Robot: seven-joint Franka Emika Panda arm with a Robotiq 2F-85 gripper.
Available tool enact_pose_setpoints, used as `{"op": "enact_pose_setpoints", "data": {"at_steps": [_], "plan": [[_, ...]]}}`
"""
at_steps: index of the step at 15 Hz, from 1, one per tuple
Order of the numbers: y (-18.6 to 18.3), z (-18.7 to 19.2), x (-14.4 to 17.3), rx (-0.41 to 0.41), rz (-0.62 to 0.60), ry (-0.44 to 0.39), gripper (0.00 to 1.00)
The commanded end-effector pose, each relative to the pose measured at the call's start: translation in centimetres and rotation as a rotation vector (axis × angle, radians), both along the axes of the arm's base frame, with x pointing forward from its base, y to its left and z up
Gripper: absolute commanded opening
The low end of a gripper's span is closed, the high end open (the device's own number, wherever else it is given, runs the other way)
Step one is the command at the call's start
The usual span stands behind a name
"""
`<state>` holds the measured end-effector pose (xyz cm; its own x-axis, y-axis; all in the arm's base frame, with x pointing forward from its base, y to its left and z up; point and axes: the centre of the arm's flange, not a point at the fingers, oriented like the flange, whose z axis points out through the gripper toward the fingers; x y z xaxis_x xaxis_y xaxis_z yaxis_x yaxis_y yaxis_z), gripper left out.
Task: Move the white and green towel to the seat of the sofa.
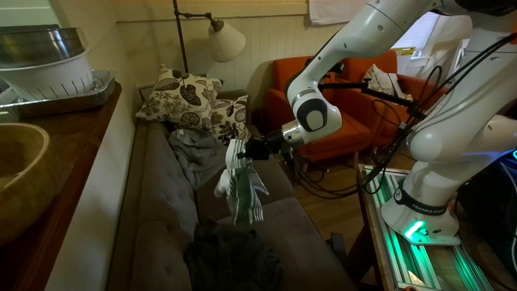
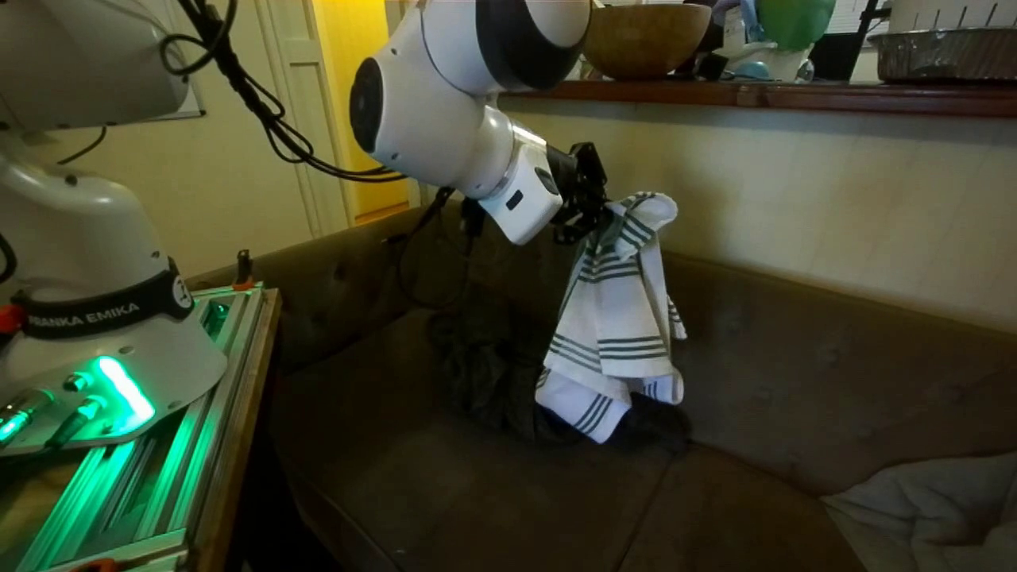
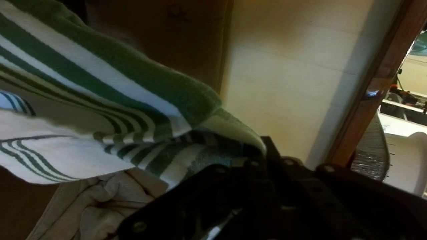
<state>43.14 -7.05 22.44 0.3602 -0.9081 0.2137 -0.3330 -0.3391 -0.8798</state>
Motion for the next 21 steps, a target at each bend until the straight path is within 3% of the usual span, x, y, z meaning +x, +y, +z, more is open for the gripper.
{"op": "enact_pose_setpoints", "data": {"at_steps": [1,6,10,13,14,15,17,21], "plan": [[0.5,-0.3,0.9,0.025,-0.051,0.008,0.01],[-6.4,0.2,3.9,-0.035,-0.24,-0.013,0.01],[-7.5,0.8,6.1,-0.071,-0.294,-0.013,0.01],[-5.1,0.7,7.7,0.054,-0.189,0.098,0.01],[-3.0,0.0,8.3,0.08,-0.162,0.14,0.3],[-0.9,-0.5,8.6,0.11,-0.131,0.182,0.31],[2.6,-1.3,8.7,0.135,-0.105,0.291,0.44],[5.2,-0.5,7.2,-0.03,-0.114,0.447,0.72]]}}
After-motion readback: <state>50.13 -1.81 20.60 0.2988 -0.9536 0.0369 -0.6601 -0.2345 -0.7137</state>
